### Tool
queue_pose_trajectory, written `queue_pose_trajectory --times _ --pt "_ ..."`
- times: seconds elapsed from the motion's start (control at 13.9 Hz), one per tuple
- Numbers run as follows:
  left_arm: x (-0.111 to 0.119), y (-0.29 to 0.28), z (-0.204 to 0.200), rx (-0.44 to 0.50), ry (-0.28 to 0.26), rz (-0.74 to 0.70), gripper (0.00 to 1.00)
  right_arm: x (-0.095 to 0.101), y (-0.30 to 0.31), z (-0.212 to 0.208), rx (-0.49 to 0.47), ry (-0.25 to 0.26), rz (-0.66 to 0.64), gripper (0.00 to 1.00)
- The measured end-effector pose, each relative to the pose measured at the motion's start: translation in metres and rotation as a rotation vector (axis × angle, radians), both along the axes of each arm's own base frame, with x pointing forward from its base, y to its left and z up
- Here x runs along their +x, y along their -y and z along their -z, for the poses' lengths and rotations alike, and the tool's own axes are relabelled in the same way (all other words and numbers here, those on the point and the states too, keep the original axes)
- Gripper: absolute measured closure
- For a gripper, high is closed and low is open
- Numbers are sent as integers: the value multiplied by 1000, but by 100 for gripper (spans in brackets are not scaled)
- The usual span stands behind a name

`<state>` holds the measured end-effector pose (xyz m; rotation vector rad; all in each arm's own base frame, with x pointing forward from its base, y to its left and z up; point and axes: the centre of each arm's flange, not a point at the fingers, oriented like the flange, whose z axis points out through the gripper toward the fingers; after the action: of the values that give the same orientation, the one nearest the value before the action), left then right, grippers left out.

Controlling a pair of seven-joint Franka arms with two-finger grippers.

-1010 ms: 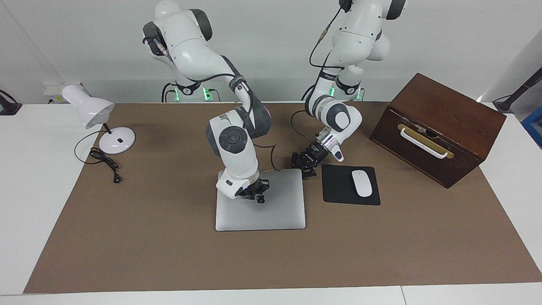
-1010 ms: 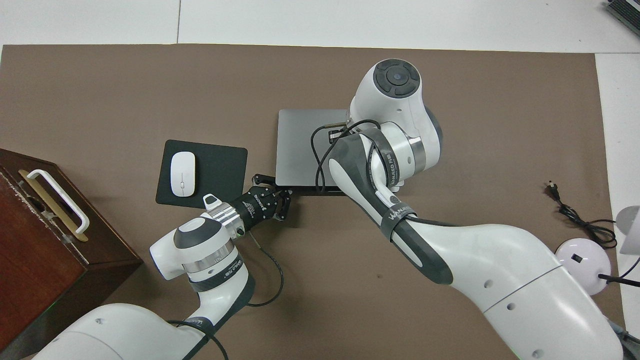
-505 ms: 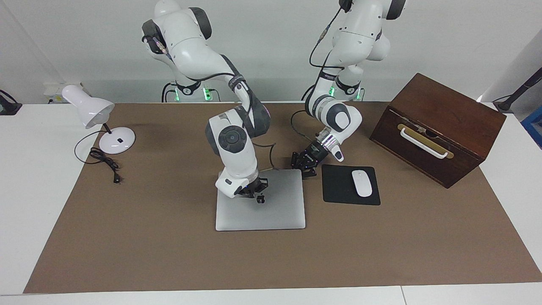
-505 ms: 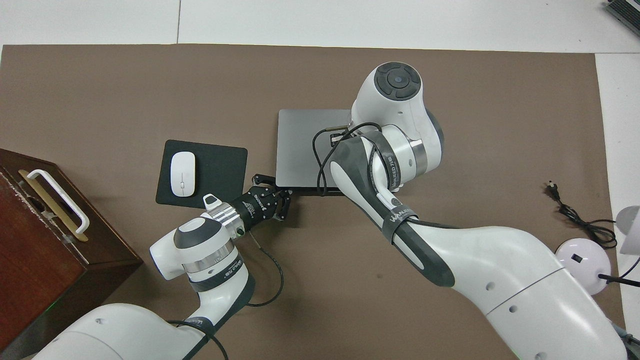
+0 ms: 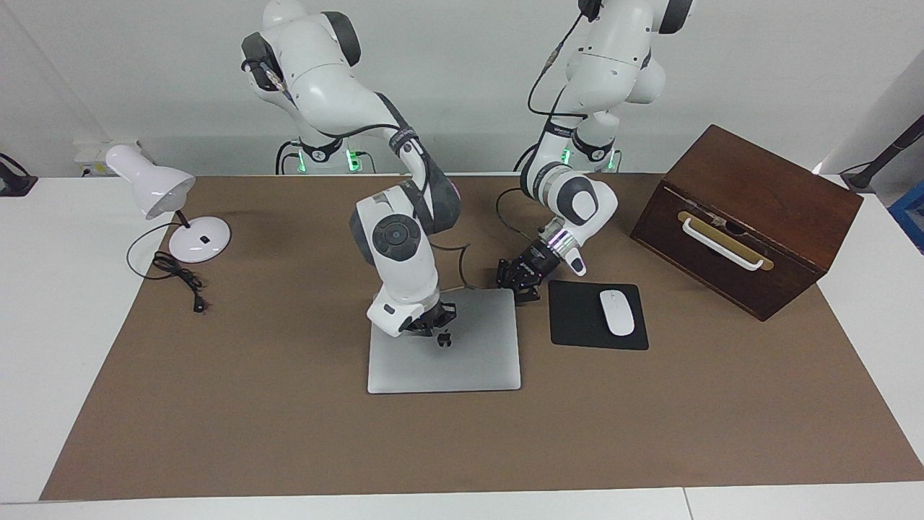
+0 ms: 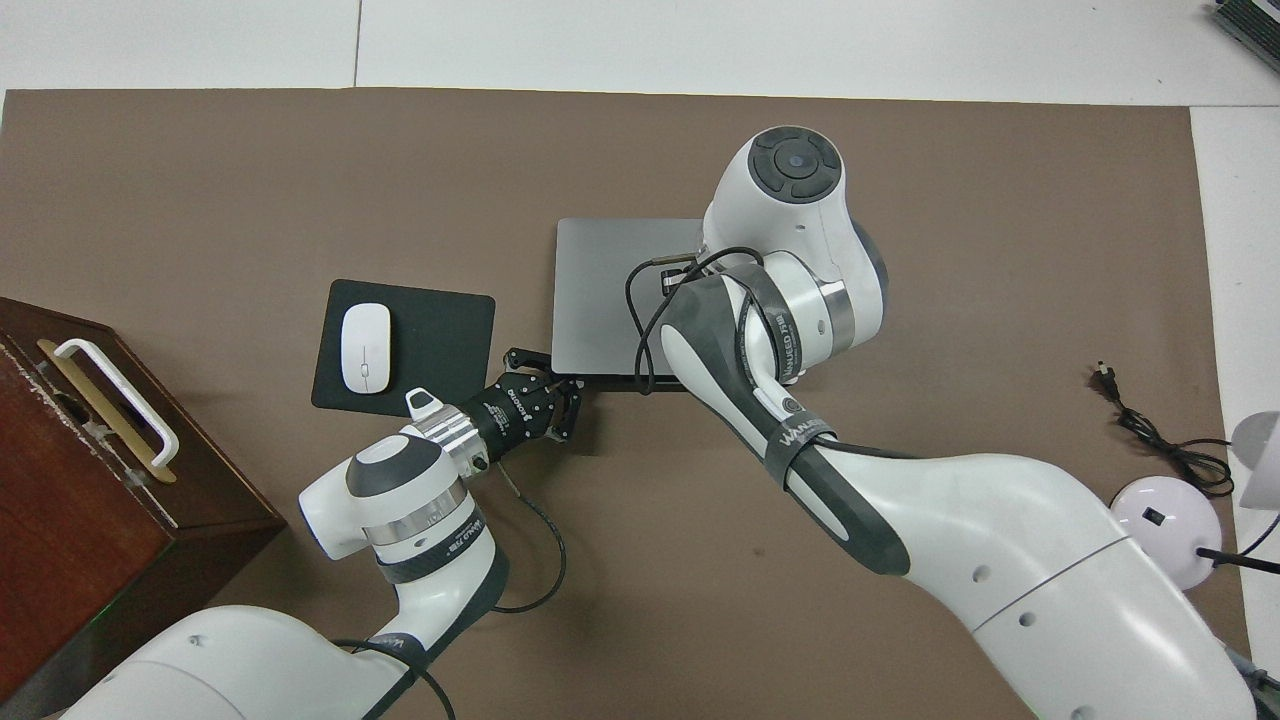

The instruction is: Close laptop with both arms

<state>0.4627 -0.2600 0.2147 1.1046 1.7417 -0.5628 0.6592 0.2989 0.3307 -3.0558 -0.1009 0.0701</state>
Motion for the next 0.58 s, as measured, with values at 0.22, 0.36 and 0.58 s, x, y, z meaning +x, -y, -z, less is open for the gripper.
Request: queue_pose_trajectory --times 0.22,0.36,0.58 --pt "0 -1 0 -4 -1 -1 99 2 4 -17 7 25 7 99" --pt "0 -1 1 -6 -1 -1 99 5 13 -43 18 58 19 99" --pt "0 -2 1 -8 -1 -2 99 5 22 -75 30 95 30 99"
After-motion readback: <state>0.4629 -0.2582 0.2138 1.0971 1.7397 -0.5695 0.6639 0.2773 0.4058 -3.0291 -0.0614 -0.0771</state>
